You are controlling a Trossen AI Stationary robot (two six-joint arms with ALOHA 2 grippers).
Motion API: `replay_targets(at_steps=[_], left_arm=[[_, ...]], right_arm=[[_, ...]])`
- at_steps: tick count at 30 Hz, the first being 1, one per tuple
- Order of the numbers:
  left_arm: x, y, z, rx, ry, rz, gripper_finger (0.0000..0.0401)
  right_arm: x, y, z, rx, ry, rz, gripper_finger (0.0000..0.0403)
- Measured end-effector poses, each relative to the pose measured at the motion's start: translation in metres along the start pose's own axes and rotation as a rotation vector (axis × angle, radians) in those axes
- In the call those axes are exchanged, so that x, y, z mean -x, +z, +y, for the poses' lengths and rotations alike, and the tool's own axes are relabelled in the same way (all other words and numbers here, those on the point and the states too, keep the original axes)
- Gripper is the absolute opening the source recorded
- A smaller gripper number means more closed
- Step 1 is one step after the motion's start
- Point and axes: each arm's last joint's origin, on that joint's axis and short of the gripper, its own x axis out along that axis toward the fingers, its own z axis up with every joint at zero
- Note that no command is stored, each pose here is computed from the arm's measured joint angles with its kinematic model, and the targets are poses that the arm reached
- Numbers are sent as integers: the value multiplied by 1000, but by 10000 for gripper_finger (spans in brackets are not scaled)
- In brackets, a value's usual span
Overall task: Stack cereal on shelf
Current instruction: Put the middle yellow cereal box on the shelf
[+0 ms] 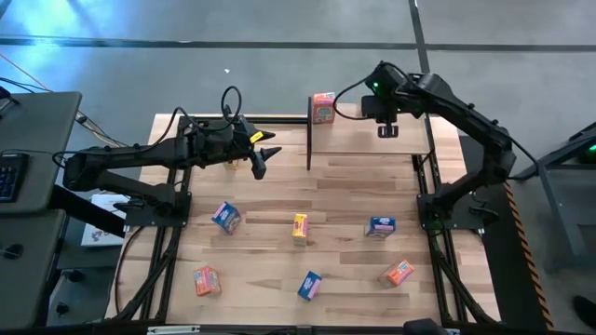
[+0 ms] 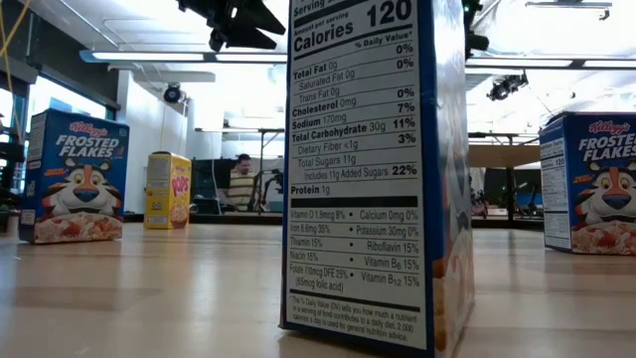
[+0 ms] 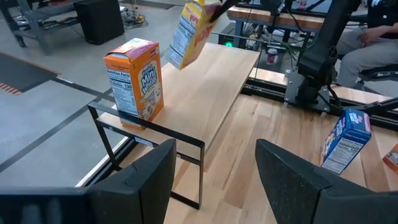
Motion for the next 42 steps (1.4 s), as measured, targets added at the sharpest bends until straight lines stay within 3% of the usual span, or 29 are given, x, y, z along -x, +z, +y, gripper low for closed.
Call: replay_targets(at_steps=[12,42], left_arm=[[0,0,0,0,0,1,211],[0,0,0,-1,0,1,211]], right_arm=[[-14,1,1,17,104,15,140],[-25,-2,-6,47,142,17,140]])
